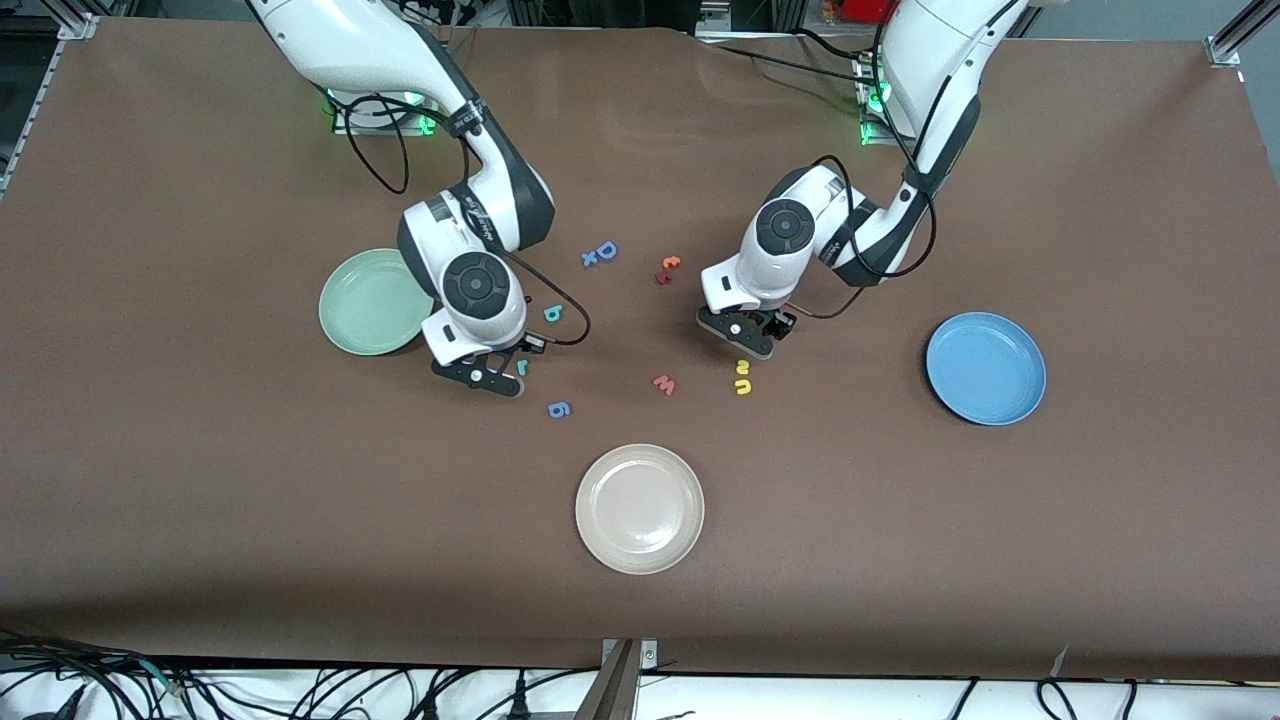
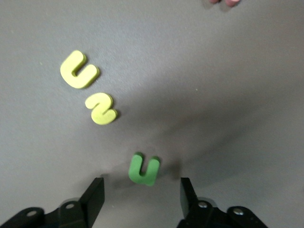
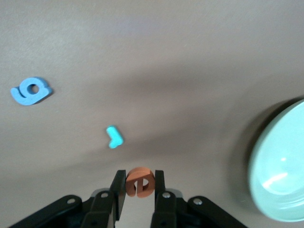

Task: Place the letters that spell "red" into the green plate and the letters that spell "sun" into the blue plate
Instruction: 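Carry the e to the green plate and the u to the blue plate, then open both grippers over the plates and reach back to the letters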

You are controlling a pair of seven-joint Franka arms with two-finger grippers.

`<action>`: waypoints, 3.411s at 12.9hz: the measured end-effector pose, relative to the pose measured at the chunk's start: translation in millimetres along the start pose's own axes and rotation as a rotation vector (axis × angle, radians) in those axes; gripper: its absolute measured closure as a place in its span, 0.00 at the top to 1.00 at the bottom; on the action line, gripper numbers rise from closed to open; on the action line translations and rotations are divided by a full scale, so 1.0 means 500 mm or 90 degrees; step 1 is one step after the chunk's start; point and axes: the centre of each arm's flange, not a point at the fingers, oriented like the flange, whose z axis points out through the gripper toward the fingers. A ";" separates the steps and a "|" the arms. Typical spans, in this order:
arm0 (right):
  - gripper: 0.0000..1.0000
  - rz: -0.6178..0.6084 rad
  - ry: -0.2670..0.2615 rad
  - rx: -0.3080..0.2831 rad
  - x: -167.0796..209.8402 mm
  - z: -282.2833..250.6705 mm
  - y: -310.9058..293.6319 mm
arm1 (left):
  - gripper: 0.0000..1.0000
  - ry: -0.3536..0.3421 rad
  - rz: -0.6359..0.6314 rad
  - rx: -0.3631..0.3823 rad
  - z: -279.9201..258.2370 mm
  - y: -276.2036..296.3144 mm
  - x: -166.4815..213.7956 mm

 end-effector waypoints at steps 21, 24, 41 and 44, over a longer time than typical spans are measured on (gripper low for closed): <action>0.28 -0.173 -0.076 -0.035 0.002 0.128 0.383 | 0.27 0.028 0.009 0.018 -0.010 -0.034 0.025; 0.35 -0.171 -0.074 -0.036 -0.011 0.174 0.398 | 0.27 0.031 0.026 0.035 -0.059 -0.117 0.035; 0.89 0.086 0.011 0.110 -0.150 0.091 0.051 | 0.27 -0.117 -0.058 -0.008 -0.092 -0.617 -0.198; 0.78 0.121 0.014 0.116 -0.190 0.118 -0.025 | 0.27 -0.121 -0.076 -0.008 -0.088 -0.649 -0.220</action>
